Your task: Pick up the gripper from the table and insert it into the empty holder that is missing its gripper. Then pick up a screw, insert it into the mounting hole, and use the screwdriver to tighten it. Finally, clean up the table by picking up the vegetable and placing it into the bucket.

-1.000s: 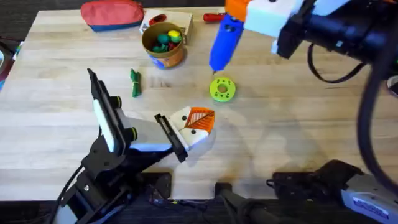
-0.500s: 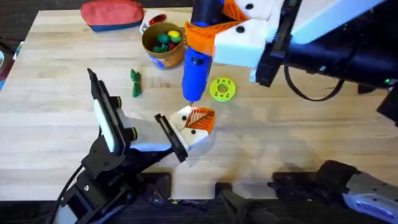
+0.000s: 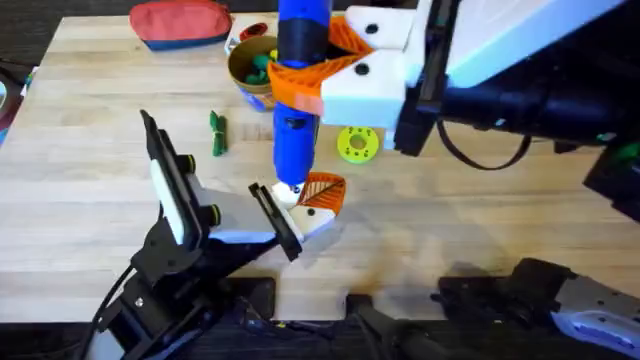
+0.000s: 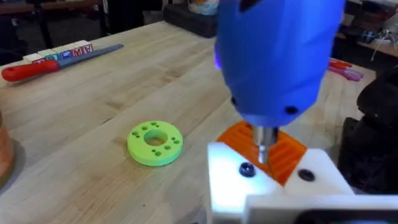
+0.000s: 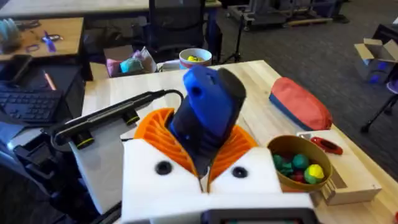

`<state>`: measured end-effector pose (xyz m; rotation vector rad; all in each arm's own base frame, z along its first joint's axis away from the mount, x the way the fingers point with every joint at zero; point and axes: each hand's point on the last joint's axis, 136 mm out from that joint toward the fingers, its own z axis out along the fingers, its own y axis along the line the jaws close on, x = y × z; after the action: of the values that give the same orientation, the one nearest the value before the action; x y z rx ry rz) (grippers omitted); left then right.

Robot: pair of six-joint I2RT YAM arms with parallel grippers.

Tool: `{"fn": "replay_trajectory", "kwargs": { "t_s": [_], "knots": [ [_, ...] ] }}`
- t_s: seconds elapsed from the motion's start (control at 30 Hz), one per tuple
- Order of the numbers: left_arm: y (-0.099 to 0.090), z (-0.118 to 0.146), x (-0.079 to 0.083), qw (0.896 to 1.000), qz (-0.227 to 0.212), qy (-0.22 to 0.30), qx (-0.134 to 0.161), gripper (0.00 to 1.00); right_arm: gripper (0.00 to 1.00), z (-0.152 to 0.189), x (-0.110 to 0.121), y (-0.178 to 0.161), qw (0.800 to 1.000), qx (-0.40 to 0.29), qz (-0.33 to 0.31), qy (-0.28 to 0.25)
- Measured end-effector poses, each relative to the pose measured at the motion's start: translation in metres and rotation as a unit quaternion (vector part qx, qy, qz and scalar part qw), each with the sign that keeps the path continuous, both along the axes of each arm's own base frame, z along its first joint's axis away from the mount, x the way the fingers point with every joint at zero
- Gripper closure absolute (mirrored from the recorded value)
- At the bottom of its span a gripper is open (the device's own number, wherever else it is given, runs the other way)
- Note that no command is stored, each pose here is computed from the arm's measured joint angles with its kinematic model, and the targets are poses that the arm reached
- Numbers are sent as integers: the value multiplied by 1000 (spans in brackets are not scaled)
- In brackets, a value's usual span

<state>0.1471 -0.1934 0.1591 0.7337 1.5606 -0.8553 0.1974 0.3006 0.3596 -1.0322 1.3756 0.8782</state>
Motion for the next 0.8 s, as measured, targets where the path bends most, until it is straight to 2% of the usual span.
{"fn": "replay_trajectory", "kwargs": {
  "t_s": [0.8],
  "knots": [
    [0, 0, 0, 1000, 0, 0, 0, 995, 994, -6, 2, 2, 1000, -13, 2, -14]
  ]
}}
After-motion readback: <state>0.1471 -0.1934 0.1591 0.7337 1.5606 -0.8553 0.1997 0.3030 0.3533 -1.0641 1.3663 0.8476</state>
